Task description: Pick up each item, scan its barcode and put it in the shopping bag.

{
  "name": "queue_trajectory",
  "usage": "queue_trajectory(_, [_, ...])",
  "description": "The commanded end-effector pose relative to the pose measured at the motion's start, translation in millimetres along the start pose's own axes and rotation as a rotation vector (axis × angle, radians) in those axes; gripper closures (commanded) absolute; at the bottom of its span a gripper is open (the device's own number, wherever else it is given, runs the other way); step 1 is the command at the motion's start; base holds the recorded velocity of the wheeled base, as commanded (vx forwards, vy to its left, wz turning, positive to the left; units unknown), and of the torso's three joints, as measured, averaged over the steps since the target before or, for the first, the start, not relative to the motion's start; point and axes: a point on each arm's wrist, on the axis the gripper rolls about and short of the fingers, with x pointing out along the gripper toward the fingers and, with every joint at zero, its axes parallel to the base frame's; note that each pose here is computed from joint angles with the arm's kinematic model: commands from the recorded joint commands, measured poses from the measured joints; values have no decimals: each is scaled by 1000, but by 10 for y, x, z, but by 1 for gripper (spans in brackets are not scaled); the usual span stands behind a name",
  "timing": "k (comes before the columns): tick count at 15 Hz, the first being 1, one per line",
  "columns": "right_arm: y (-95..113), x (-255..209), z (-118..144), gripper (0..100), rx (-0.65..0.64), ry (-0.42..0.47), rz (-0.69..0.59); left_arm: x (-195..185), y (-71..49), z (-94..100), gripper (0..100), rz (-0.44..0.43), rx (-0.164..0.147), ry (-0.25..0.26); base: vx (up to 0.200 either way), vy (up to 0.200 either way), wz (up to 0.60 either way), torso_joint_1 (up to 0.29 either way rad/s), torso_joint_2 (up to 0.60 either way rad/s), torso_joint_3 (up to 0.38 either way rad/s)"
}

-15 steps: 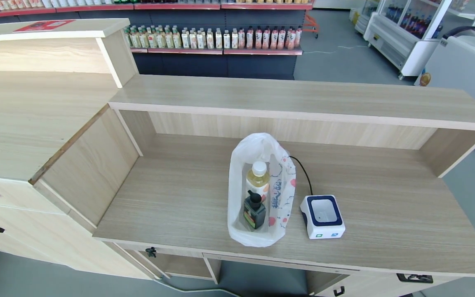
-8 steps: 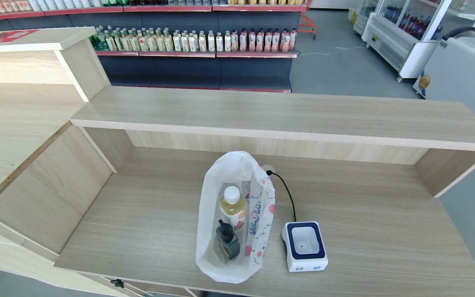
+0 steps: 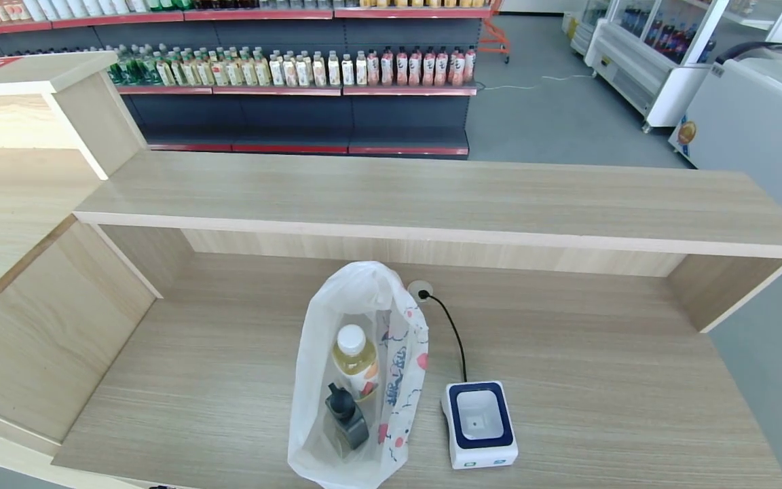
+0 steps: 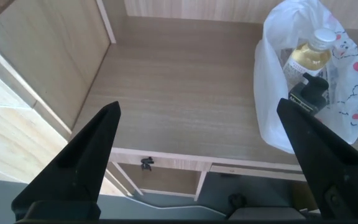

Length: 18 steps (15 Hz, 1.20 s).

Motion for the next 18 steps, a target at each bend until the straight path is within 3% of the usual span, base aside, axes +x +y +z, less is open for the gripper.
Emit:
queue_trajectory(1, [0, 2, 4, 100, 1, 2, 2, 0, -1, 0, 0, 3, -1, -1, 0, 0, 0, 0, 0, 0])
queue_trajectory(18, [0, 2, 4, 100, -5, 2, 0, 0, -1, 0, 0, 3, -1, -1, 0, 0, 0, 0, 0, 0])
